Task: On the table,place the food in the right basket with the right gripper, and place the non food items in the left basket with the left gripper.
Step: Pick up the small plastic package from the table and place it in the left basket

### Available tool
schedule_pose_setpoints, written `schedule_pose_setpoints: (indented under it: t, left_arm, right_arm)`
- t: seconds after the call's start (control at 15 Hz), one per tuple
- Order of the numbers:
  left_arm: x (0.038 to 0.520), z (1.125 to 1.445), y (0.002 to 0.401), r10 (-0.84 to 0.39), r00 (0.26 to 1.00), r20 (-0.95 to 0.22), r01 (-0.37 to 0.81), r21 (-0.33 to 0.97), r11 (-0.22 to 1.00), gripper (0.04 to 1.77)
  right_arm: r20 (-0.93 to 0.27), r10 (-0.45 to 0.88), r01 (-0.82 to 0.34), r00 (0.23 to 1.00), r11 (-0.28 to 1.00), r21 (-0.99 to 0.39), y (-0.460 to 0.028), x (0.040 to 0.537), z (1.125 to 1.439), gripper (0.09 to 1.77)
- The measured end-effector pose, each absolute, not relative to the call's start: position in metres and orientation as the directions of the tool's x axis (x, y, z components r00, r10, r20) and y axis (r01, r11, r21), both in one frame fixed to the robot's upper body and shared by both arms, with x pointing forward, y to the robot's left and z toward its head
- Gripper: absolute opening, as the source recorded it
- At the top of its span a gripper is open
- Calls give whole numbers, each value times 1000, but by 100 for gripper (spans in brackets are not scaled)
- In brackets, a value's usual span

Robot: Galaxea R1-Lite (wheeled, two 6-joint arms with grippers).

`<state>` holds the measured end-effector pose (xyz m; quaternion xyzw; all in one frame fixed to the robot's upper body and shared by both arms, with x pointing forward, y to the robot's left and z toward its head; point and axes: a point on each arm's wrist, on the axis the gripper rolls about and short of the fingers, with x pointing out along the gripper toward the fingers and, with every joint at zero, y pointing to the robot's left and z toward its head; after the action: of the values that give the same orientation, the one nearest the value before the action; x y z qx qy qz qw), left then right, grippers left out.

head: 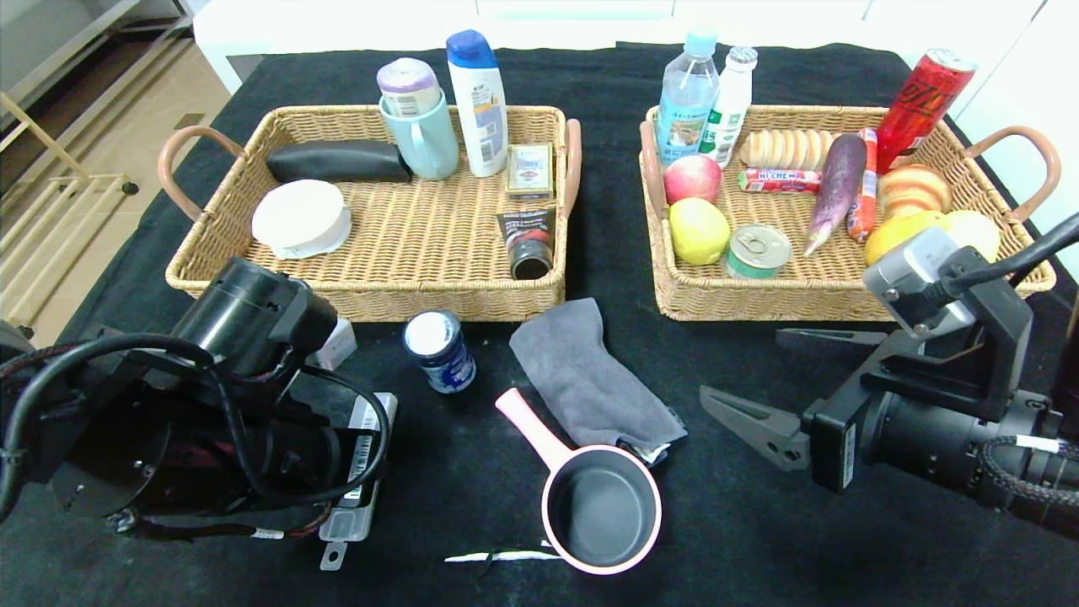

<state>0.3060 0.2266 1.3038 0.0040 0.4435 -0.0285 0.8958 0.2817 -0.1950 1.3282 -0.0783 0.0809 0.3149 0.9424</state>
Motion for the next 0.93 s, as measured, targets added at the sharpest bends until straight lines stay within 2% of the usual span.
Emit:
schedule_pose_setpoints:
  t: [0.27, 0.47, 0.67, 0.93]
  left_arm:
    - [295, 1316, 232, -67, 639, -766, 89, -13, 996, 66]
    - [279, 1335, 240, -100, 709, -698, 113, -27, 993, 66]
    - [268, 1360, 247, -124, 830, -545, 112, -54, 992, 66]
    - [282, 1398, 263, -38, 938, -345, 20, -55, 998, 66]
  right_arm:
    - [-201, 581, -606, 789, 789, -97, -195, 282, 1328, 170]
    - [-200, 581, -606, 789, 789, -96, -195, 281, 1329, 170]
    - [-191, 581, -604, 791, 791, -97, -197, 280, 1331, 170]
    - [-173, 579, -599, 797, 795, -99, -199, 277, 1335, 170]
